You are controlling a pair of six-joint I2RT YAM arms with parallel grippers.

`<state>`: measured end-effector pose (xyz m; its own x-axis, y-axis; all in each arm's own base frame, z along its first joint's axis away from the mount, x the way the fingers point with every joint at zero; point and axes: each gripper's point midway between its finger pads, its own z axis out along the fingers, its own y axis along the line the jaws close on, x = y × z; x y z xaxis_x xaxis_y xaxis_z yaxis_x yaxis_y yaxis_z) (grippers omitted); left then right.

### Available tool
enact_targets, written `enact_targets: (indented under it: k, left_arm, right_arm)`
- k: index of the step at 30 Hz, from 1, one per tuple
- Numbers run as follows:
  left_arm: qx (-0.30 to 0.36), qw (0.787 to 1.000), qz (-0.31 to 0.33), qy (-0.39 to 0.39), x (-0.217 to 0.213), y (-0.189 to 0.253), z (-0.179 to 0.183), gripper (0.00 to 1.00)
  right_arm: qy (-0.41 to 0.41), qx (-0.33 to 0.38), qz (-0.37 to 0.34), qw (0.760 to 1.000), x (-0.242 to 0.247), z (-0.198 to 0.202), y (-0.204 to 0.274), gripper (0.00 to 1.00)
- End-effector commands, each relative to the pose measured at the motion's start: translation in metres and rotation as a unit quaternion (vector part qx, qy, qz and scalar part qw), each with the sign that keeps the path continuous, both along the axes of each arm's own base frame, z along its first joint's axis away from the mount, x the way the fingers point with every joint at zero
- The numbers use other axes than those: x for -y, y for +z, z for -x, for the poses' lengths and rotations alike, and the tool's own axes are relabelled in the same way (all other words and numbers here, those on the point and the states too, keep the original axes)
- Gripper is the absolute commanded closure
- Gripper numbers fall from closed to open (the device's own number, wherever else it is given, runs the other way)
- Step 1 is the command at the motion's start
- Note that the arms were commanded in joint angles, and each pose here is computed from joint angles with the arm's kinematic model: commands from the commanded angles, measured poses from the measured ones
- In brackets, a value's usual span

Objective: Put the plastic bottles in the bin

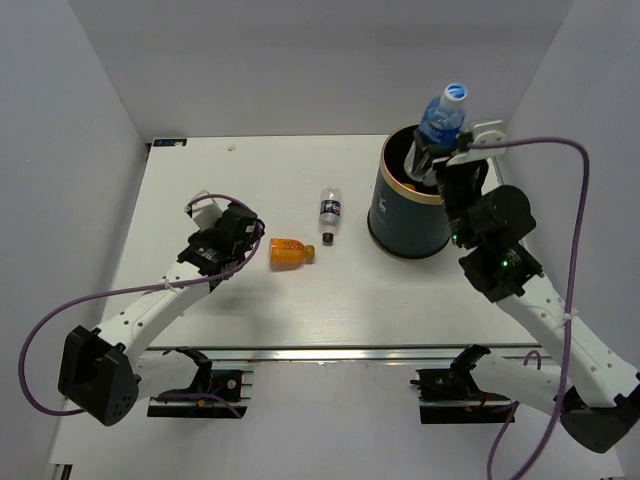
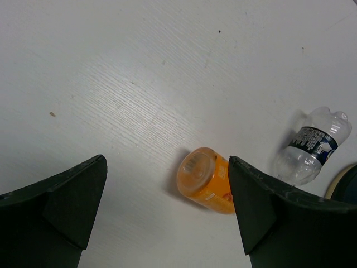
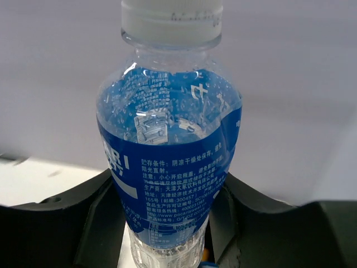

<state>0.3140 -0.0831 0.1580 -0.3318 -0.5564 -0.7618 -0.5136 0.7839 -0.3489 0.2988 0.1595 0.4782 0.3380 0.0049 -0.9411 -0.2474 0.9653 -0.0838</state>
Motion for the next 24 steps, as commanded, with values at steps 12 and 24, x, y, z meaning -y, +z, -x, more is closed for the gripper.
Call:
enact_targets:
  k: [12, 24]
  left_arm:
    - [-0.062, 0.992, 0.03, -0.108, 0.051, -0.019, -0.016, 0.02]
    - [-0.106, 0.976, 0.174, -0.074, 0.088, -0.043, -0.008, 0.02]
  right_arm:
    - [-0.088, -0.146, -0.006, 0.985, 0.059, -0.121, -0.076, 0.11]
    - [-0.111, -0.153, -0.042, 0.981, 0.079, -0.1, -0.055, 0.11]
